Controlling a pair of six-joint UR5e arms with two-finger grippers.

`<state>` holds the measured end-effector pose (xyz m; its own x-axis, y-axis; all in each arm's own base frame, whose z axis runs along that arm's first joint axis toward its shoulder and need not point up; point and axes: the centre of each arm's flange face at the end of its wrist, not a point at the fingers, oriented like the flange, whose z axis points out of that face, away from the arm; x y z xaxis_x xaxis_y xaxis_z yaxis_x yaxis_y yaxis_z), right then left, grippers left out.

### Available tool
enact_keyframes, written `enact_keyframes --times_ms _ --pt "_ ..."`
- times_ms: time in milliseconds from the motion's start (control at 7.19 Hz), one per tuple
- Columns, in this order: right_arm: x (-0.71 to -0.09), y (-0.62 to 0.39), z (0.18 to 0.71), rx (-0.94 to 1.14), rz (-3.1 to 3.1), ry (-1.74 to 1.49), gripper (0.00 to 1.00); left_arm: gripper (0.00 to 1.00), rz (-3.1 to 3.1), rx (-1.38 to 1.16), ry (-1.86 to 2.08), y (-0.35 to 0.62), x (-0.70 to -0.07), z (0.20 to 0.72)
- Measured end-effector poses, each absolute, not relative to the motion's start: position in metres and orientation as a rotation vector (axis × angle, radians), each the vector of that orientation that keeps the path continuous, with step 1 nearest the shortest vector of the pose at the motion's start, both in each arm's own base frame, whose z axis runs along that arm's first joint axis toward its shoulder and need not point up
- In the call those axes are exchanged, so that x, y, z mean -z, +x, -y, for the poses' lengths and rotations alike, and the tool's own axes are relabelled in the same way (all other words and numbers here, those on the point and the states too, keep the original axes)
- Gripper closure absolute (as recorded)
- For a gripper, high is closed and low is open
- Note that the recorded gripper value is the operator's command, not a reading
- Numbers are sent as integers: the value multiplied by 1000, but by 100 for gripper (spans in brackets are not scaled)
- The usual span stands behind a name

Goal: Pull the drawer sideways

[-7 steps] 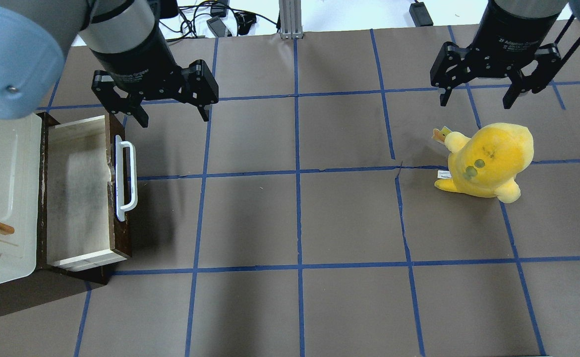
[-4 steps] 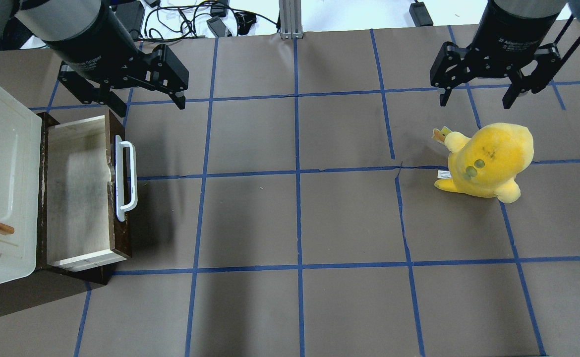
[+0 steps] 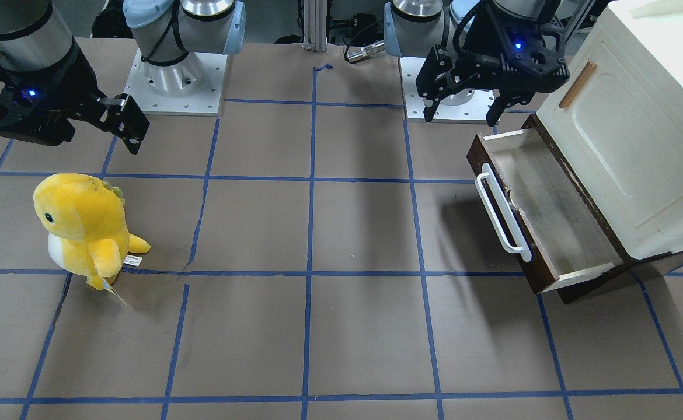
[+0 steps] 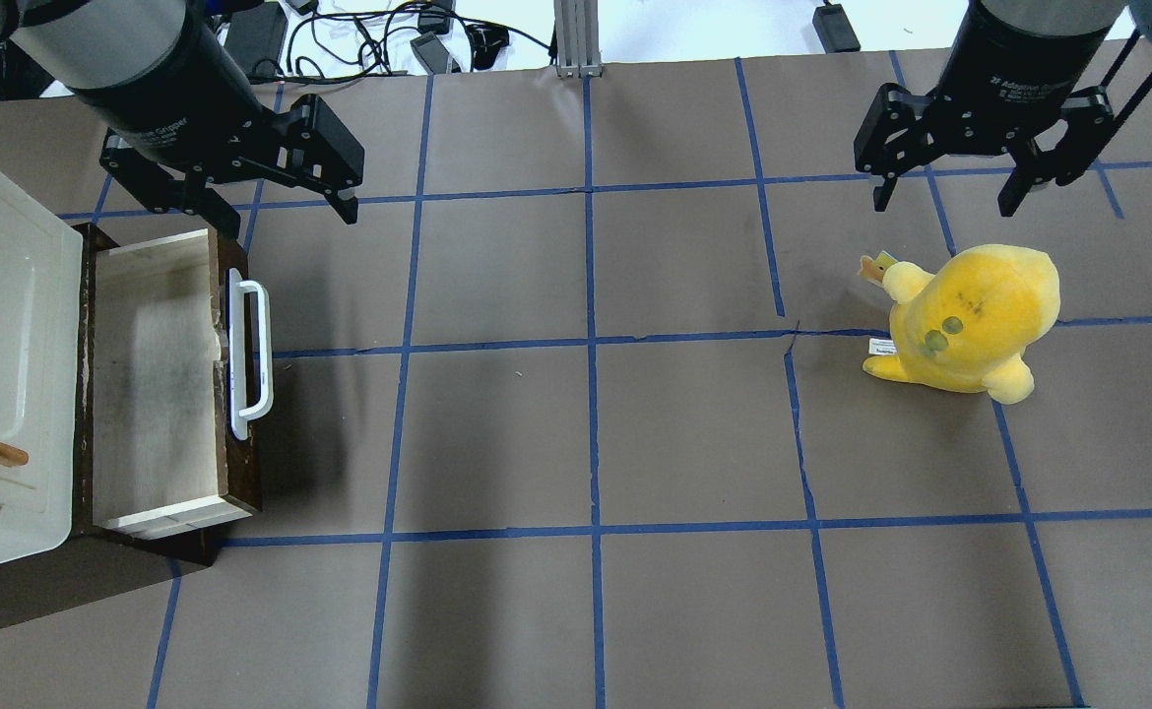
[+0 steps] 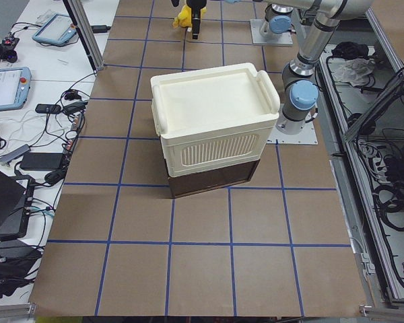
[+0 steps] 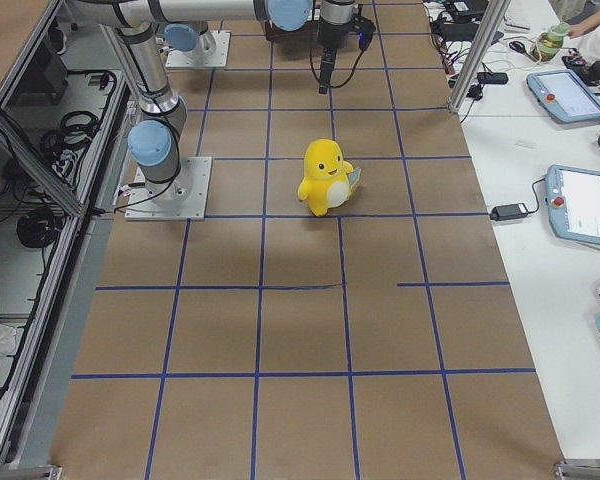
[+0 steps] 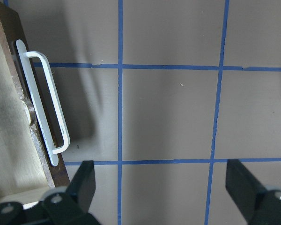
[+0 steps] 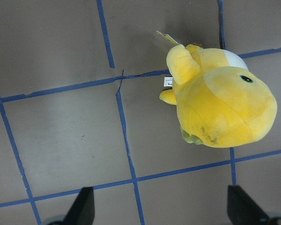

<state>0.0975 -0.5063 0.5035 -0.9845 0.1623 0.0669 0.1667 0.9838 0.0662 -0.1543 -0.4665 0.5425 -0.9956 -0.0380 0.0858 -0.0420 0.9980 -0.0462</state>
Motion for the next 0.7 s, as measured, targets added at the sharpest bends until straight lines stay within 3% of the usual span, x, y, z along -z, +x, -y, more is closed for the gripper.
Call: enact_keyframes --times_ms 696 --pt "-503 97 506 111 3068 -255 0 0 3056 -65 59 -154 -540 459"
